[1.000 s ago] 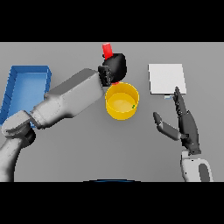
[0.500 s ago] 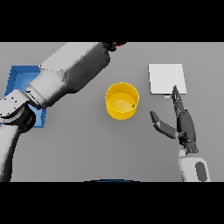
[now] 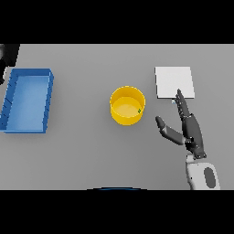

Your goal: Pick up the red beaker and tilt it to pour out 1 green nut into yellow bowl. Pick up the yellow bowl and place it on the metallic measuring scale.

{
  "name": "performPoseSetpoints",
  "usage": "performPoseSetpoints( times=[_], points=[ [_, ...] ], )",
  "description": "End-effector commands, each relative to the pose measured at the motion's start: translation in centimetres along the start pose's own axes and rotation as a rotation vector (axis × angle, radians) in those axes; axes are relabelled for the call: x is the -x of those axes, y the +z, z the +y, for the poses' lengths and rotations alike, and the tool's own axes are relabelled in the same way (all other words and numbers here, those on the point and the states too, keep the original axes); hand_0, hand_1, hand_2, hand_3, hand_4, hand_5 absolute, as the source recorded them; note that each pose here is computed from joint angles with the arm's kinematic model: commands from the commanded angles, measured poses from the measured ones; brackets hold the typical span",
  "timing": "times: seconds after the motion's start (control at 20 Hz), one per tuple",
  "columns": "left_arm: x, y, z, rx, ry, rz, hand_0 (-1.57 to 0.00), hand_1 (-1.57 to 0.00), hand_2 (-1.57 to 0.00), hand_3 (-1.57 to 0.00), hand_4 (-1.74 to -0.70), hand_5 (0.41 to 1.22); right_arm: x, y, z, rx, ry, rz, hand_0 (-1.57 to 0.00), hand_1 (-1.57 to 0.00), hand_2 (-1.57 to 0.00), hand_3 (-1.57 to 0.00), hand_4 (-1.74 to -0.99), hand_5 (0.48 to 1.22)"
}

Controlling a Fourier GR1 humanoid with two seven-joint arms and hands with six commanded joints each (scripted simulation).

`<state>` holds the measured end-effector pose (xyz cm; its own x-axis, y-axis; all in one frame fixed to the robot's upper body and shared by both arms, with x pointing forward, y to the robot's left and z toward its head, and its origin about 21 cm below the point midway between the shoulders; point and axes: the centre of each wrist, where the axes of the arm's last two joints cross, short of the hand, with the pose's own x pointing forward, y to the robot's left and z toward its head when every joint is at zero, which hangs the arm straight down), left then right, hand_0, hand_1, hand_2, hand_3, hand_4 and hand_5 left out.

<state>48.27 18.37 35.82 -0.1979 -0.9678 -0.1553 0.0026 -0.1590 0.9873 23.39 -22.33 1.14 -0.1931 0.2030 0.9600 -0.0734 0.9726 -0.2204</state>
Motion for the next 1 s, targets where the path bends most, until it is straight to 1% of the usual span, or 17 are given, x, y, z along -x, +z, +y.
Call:
performPoseSetpoints(
  times=[0.0, 0.1, 0.15, 0.2, 0.25, 0.35, 0.4, 0.45, 0.5, 0.55, 0.6, 0.65, 0.7, 0.75, 0.85, 0.9, 0.95],
  points=[
    [2.0, 0.3, -0.6, -0.012, 0.107, 0.02, -1.57, -1.57, -1.57, -1.53, -1.74, 1.221, -0.2, -0.2, -0.3, 0.007, 0.019, -0.006, 0.0, 0.0, 0.0, 0.0, -1.121, 0.588],
    [6.1, 0.9, -3.5, -0.017, 0.309, 0.111, -1.57, -1.57, -1.57, -1.54, -1.74, 1.221, -0.2, -0.2, -0.2, -0.004, 0.016, -0.005, 0.0, 0.0, 0.0, 0.0, -1.125, 0.601],
    [7.0, 1.0, -5.0, -0.028, 0.387, 0.153, -1.57, -1.57, -1.57, -1.55, -1.74, 1.221, -0.3, -0.4, -0.3, -0.006, 0.043, 0.0, 0.0, 0.0, 0.0, 0.0, -1.127, 0.606],
    [7.9, 1.1, -6.9, -0.024, 0.446, 0.218, -1.57, -1.57, -1.57, -1.55, -1.74, 1.221, -0.1, -0.7, 0.0, -0.012, 0.044, 0.007, 0.0, 0.0, 0.0, 0.0, -1.132, 0.614],
    [8.6, 1.2, -8.8, -0.016, 0.484, 0.306, -1.57, -1.57, -1.57, -1.56, -1.74, 1.221, -0.2, -0.9, -0.3, -0.017, 0.045, -0.003, 0.0, 0.0, 0.0, 0.0, -1.132, 0.621],
    [9.9, 1.8, -12.1, -0.051, 0.587, 0.394, -1.57, -1.57, -1.57, -1.56, -1.74, 1.221, -0.1, -0.5, -0.4, -0.021, 0.05, -0.006, 0.0, 0.0, 0.0, 0.0, -1.142, 0.628],
    [10.6, 2.1, -13.7, -0.055, 0.645, 0.446, -1.57, -1.57, -1.57, -1.56, -1.74, 1.221, 0.0, -0.6, -0.5, -0.025, 0.051, 0.008, 0.0, 0.0, 0.0, 0.0, -1.134, 0.632],
    [11.2, 2.5, -14.8, -0.061, 0.705, 0.499, -1.57, -1.57, -1.57, -1.57, -1.74, 1.221, -0.2, -0.4, -0.5, -0.031, 0.047, -0.009, 0.0, 0.0, 0.0, 0.0, -1.133, 0.64],
    [11.4, 2.7, -16.1, -0.057, 0.758, 0.545, -1.57, -1.57, -1.57, -1.57, -1.74, 1.221, -0.1, -0.4, -0.4, -0.032, 0.043, -0.007, 0.0, 0.0, 0.0, 0.0, -1.138, 0.648],
    [12.0, 3.2, -17.2, -0.055, 0.795, 0.584, -1.57, -1.57, -1.57, -1.57, -1.74, 1.221, -0.2, -0.6, -0.7, -0.029, 0.042, 0.0, 0.0, 0.0, 0.0, 0.0, -1.133, 0.655],
    [12.4, 3.6, -18.4, -0.058, 0.828, 0.602, -1.57, -1.57, -1.57, -1.57, -1.74, 1.221, -0.1, -0.6, -0.4, -0.028, 0.039, -0.001, 0.0, 0.0, 0.0, 0.0, -1.129, 0.659],
    [12.2, 3.9, -20.4, -0.047, 0.86, 0.617, -1.57, -1.57, -1.57, -1.57, -1.74, 1.221, 0.0, -0.3, -0.5, -0.031, 0.028, -0.012, 0.0, 0.0, 0.0, 0.0, -1.127, 0.664],
    [12.3, 4.5, -21.8, -0.049, 0.888, 0.623, -1.57, -1.57, -1.57, -1.57, -1.74, 1.221, 0.1, -0.1, -0.8, -0.032, 0.022, -0.009, 0.0, 0.0, 0.0, 0.0, -1.131, 0.669],
    [12.0, 4.8, -23.3, -0.038, 0.911, 0.64, -1.57, -1.57, -1.57, -1.57, -1.74, 1.221, 0.2, 0.0, -0.6, -0.035, 0.03, -0.006, 0.0, 0.0, 0.0, 0.0, -1.141, 0.673],
    [11.8, 6.3, -26.3, -0.041, 0.961, 0.645, -1.57, -1.57, -1.57, -1.57, -1.74, 1.221, 0.1, 0.1, -0.7, -0.034, 0.049, -0.019, 0.0, 0.0, 0.0, 0.0, -1.159, 0.677],
    [11.4, 6.8, -27.3, -0.035, 0.975, 0.663, -1.57, -1.57, -1.57, -1.57, -1.74, 1.221, 0.2, 0.2, -0.6, -0.038, 0.055, -0.018, 0.0, 0.0, 0.0, 0.0, -1.166, 0.676],
    [10.9, 7.5, -28.2, -0.032, 0.99, 0.666, -1.57, -1.57, -1.57, -1.57, -1.74, 1.186, 0.5, 0.1, -0.6, -0.031, 0.062, -0.002, 0.0, 0.0, 0.0, 0.0, -1.175, 0.676]
  ],
)
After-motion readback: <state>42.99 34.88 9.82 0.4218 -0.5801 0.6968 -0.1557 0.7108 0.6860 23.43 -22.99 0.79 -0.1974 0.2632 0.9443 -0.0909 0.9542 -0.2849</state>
